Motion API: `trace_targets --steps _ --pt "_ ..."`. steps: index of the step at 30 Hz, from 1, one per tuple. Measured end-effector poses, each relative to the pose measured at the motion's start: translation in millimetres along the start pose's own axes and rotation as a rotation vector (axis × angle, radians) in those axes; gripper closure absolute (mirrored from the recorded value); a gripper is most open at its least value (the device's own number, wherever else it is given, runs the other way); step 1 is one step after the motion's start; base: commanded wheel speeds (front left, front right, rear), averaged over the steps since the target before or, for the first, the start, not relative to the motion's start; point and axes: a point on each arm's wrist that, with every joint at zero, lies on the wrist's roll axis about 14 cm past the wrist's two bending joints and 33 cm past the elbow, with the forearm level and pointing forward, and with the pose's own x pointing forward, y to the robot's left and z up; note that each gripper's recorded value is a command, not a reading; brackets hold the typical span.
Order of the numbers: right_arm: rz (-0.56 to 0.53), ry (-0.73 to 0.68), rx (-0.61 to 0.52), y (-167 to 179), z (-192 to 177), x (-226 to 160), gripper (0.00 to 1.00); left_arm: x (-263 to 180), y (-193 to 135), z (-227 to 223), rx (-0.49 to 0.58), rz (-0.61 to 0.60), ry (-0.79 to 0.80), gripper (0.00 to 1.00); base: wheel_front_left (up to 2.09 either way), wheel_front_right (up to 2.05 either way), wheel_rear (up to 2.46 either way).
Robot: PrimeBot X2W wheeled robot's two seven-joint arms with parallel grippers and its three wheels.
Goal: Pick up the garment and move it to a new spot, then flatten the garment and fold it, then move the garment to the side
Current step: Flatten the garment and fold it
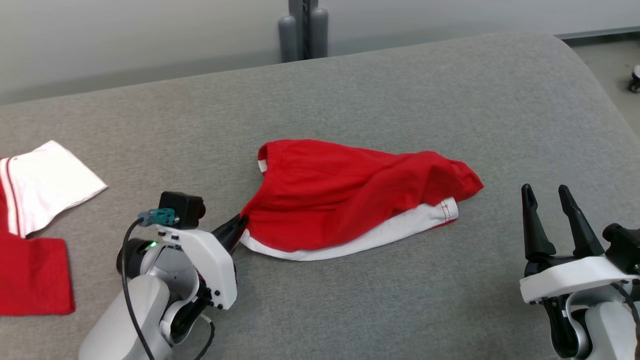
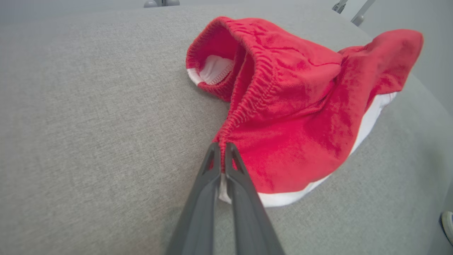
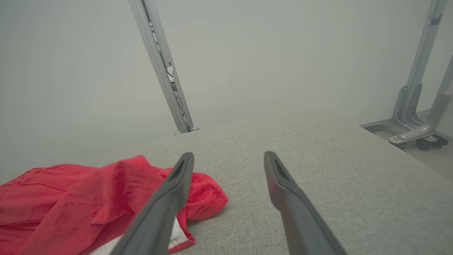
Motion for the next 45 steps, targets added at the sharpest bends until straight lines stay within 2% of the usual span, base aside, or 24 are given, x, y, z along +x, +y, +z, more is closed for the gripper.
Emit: trace_targets --steps 11,19,26,27,28,29,35,39,45 --pt "0.124 0.053 0.007 41 -14 14 0.00 -56 52 -19 -0.143 0.204 -0.064 1.00 0.00 0.00 0.00" --pt "0.172 0.079 0.004 57 -19 15 0.00 -92 71 -32 -0.211 0.313 -0.105 1.00 0.00 0.00 0.00" --pt "0.199 0.087 0.005 65 -20 18 0.00 -114 73 -46 -0.243 0.365 -0.110 0.98 0.00 0.00 0.00" --pt "0.203 0.091 0.005 67 -21 18 0.00 -115 72 -46 -0.245 0.364 -0.110 0.60 0.00 0.00 0.00" --pt "0.207 0.095 0.006 69 -22 18 0.00 -115 71 -45 -0.245 0.363 -0.115 0.09 0.00 0.00 0.00" --pt "0.211 0.097 0.007 70 -23 18 0.00 -116 69 -42 -0.244 0.360 -0.128 0.00 0.00 0.00 0.00" --pt "0.199 0.130 0.011 67 -29 16 0.00 -121 62 -20 -0.228 0.362 -0.231 0.00 0.00 0.00 0.00" --pt "0.168 0.229 0.022 57 -50 10 0.00 -125 59 -19 -0.224 0.375 -0.262 0.00 0.00 0.00 0.00" --pt "0.190 0.333 0.062 71 -70 6 0.00 -127 55 -21 -0.229 0.377 -0.269 0.00 0.00 0.00 0.00"
